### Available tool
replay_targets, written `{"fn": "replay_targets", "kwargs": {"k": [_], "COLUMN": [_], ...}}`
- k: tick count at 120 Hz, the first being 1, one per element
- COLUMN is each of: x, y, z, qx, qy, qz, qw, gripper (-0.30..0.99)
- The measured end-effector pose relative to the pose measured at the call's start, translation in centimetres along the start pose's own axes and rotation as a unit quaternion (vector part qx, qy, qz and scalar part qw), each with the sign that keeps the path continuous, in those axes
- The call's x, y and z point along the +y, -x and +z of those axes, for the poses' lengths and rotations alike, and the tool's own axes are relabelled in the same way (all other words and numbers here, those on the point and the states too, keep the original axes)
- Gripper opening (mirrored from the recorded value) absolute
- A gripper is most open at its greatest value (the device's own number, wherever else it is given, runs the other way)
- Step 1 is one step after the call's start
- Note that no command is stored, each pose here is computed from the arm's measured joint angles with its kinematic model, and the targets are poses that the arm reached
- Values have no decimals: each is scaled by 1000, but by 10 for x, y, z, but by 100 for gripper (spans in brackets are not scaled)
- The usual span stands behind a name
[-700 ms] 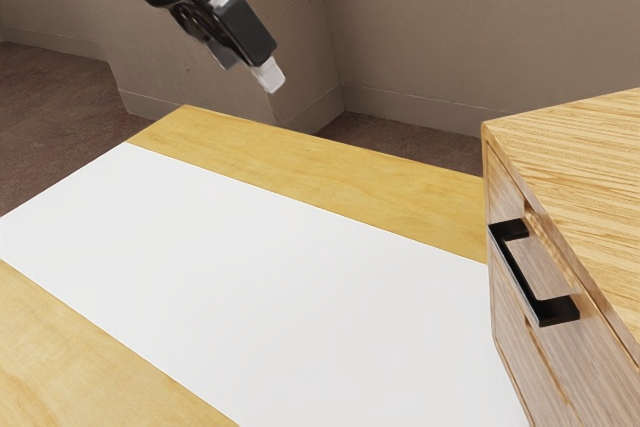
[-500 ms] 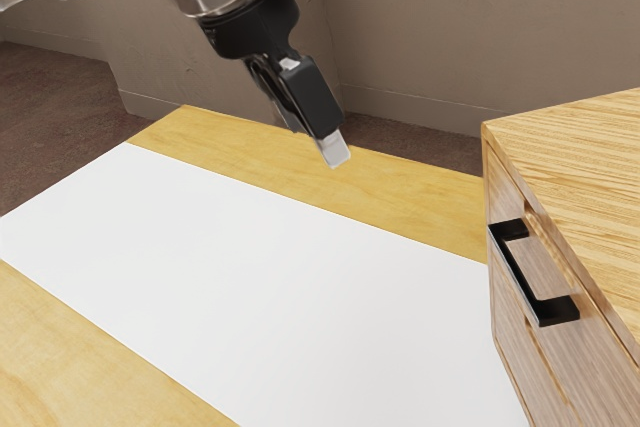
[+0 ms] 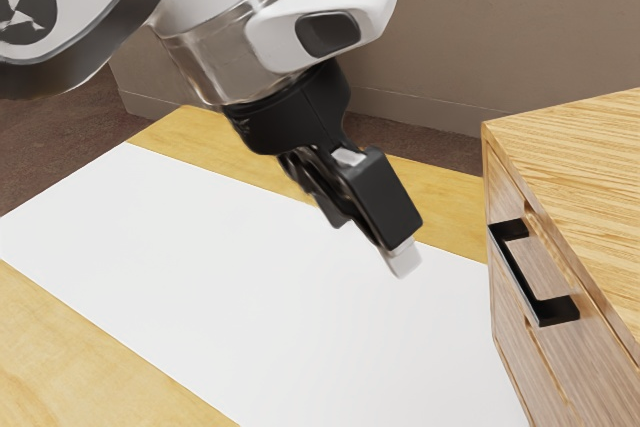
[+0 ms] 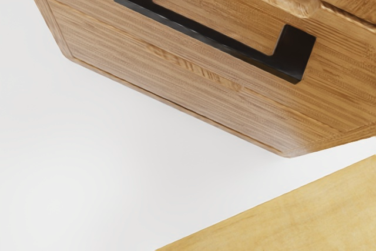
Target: Pull the drawer handle with one arm to open the drawer
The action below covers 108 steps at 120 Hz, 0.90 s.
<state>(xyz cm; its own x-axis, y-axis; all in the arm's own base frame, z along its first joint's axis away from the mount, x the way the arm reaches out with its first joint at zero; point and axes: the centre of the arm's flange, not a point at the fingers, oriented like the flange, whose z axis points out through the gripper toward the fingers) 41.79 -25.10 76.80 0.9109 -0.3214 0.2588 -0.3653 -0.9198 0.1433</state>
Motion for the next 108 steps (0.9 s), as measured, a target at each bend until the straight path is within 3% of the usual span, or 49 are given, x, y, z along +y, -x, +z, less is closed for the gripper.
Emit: {"fn": "replay_targets", "kwargs": {"k": [14, 32, 108], "x": [-2, 8, -8], "y": [-10, -21, -34], "z": [0, 13, 39], "qx": [28, 37, 36], "qy": [11, 10, -6], "qz": [-36, -63, -161], "qw": [999, 997, 986], "gripper": [69, 69, 69]}}
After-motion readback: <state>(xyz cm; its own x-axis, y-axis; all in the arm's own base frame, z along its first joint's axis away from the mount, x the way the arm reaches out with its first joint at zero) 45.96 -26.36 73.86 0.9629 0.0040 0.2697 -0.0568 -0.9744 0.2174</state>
